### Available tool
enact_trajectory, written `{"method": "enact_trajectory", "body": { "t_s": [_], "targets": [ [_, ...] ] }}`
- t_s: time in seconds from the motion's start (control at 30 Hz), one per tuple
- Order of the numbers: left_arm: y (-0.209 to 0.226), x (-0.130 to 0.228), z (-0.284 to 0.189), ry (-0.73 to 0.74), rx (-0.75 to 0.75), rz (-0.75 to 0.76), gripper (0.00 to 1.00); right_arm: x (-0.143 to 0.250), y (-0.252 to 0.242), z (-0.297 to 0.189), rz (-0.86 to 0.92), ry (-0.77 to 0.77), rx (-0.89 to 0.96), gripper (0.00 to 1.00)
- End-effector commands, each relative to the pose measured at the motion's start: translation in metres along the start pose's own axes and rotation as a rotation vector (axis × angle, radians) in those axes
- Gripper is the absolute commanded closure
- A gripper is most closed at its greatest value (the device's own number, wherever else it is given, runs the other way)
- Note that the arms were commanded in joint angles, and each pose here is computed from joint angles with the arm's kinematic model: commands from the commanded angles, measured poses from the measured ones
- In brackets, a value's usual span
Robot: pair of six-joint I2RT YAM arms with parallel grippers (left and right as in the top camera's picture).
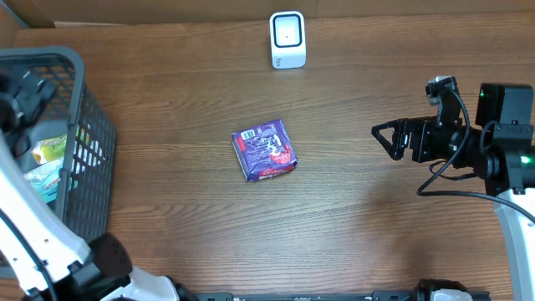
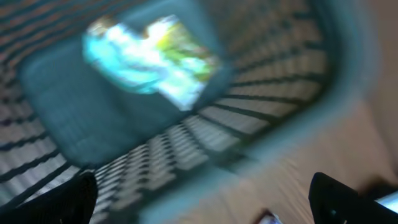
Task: Scan the item barcode
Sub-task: 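Return left gripper to the basket and grasp the mint-green wipes pack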
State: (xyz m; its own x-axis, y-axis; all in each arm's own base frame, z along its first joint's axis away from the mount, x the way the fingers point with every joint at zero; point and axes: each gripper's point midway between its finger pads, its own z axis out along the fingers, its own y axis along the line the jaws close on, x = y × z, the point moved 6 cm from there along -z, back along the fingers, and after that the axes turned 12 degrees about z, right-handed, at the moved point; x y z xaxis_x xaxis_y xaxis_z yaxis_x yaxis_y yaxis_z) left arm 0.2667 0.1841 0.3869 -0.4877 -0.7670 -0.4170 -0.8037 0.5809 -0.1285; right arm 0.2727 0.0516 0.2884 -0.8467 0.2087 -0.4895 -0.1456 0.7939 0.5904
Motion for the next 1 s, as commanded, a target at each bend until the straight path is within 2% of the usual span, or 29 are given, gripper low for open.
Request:
{"method": "enact_trajectory", "body": {
  "t_s": [0.0,0.17,0.47,0.6,0.97],
  "targets": [
    [0.033,0.002,0.025,0.055,-0.125,-0.137,0.00,-0.006,0.006,-0.004,-0.016,-0.019,-0.006,0.00],
    [0.058,0.007,0.082,0.125,-0.240,-0.165,0.00,-0.006,0.006,-0.004,-0.018,-0.021,-0.006,0.00],
    [0.080,0.016,0.167,0.116,-0.235,-0.226,0.00,-0.004,0.005,-0.004,-0.009,-0.010,-0.004,0.00],
    [0.083,0.018,0.190,0.081,-0.226,-0.224,0.01,-0.004,0.005,-0.004,-0.009,-0.010,-0.004,0.00],
    [0.091,0.029,0.226,0.020,-0.249,-0.227,0.16,-0.004,0.005,-0.003,-0.008,-0.008,-0.003,0.00]
  ]
}}
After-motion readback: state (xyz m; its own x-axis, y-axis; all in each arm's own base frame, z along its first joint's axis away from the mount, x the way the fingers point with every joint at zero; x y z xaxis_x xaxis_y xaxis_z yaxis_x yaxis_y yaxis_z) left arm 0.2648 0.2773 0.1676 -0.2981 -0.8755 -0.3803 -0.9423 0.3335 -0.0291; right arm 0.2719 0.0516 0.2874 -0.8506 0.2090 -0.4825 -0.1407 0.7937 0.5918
